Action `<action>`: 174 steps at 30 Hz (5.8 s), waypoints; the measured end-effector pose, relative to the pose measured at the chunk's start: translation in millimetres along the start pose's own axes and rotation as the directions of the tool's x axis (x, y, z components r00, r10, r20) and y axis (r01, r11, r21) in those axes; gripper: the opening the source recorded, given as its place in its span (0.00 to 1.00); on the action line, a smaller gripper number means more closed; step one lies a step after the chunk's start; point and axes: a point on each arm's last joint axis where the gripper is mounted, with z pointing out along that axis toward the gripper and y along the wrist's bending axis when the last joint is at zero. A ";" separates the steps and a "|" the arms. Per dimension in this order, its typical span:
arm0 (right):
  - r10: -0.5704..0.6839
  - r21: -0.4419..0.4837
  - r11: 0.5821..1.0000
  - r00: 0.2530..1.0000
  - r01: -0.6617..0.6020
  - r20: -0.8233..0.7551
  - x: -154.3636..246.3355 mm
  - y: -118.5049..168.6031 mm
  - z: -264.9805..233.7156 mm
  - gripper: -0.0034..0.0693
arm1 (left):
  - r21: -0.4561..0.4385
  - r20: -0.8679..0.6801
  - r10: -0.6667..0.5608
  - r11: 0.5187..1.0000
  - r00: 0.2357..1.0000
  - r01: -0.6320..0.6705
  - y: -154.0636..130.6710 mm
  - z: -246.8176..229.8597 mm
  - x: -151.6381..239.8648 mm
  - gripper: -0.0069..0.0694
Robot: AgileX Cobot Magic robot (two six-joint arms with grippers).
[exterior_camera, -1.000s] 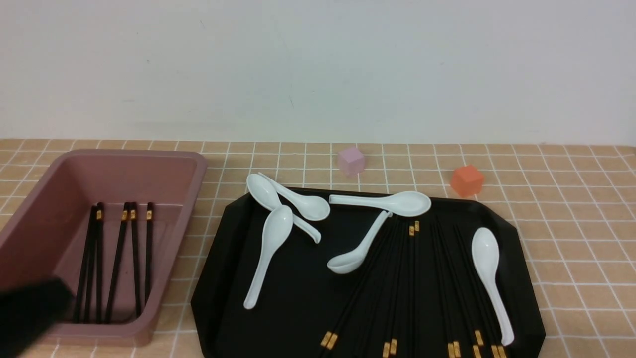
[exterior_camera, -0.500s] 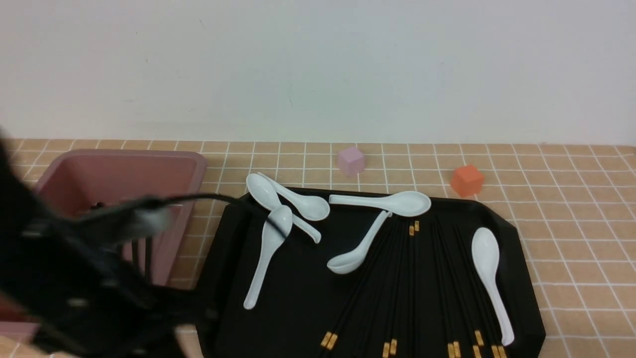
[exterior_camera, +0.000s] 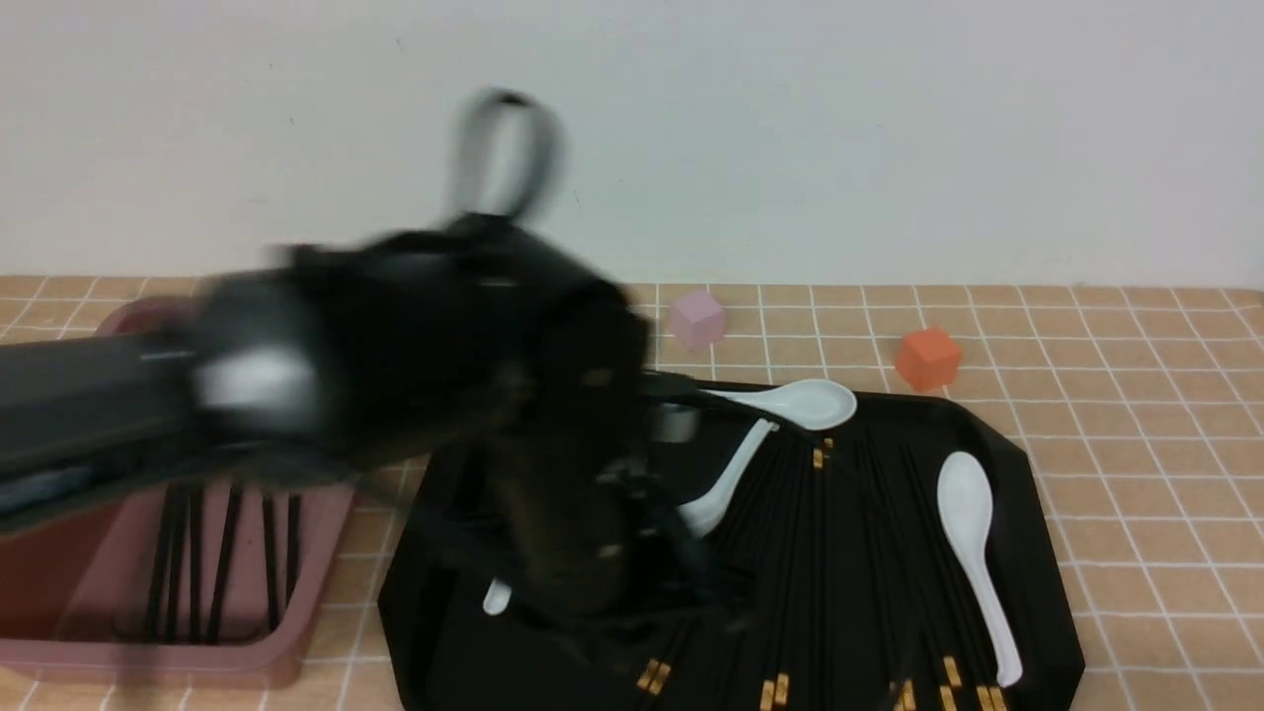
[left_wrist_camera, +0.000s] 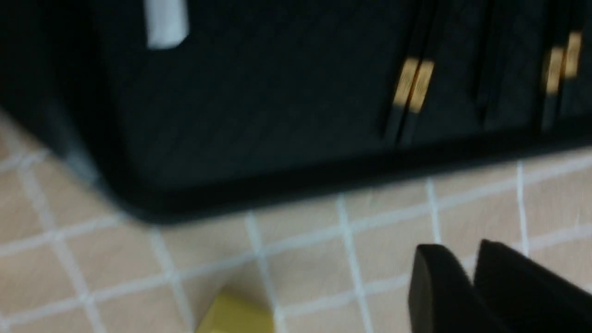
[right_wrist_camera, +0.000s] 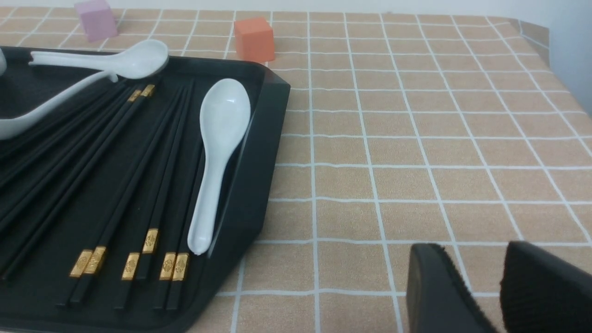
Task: On brown tablecloth take chopsticks from black tray and put them in box.
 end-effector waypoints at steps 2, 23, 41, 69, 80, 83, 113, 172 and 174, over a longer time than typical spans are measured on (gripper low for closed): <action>0.000 0.000 1.000 1.000 0.000 0.000 0.0 0.0 0.0 0.38 | -0.017 -0.015 0.004 1.000 1.000 -0.004 -6.3 15.8 -11.3 0.42; 0.000 0.000 1.000 1.000 0.000 0.000 0.0 0.0 0.0 0.38 | -0.083 0.012 0.161 0.984 0.987 -0.159 -17.8 81.9 -42.2 0.57; 0.000 0.000 1.000 1.000 0.000 0.000 0.0 0.0 0.0 0.38 | -0.088 -0.023 0.158 0.983 0.987 -0.159 -20.0 100.5 -42.6 0.33; 0.000 0.000 1.000 1.000 0.000 0.000 0.0 0.0 0.0 0.38 | 0.112 0.266 0.012 0.993 0.964 -0.043 16.4 -109.3 -13.6 0.25; 0.000 0.000 1.000 1.000 0.000 0.000 0.0 0.0 0.0 0.38 | -0.138 0.330 -0.332 0.909 0.884 0.393 190.2 -156.0 16.5 0.25; 0.000 0.000 1.000 1.000 0.000 0.000 0.0 0.0 0.0 0.38 | -0.163 0.297 -0.404 0.872 0.865 0.462 220.1 -129.8 26.0 0.25; 0.000 0.000 1.000 1.000 0.000 0.000 0.0 0.0 0.0 0.38 | -0.142 0.229 -0.447 0.864 0.865 0.484 274.4 2.3 -5.4 0.45; 0.000 0.000 1.000 1.000 0.000 0.000 0.0 0.0 0.0 0.38 | 0.156 0.895 -0.262 0.942 0.361 0.296 198.4 -10.2 259.3 0.07; 0.000 0.000 1.000 1.000 0.000 0.000 0.0 0.0 0.0 0.38 | 0.177 0.881 -0.293 0.932 0.371 0.315 199.9 1.1 261.4 0.07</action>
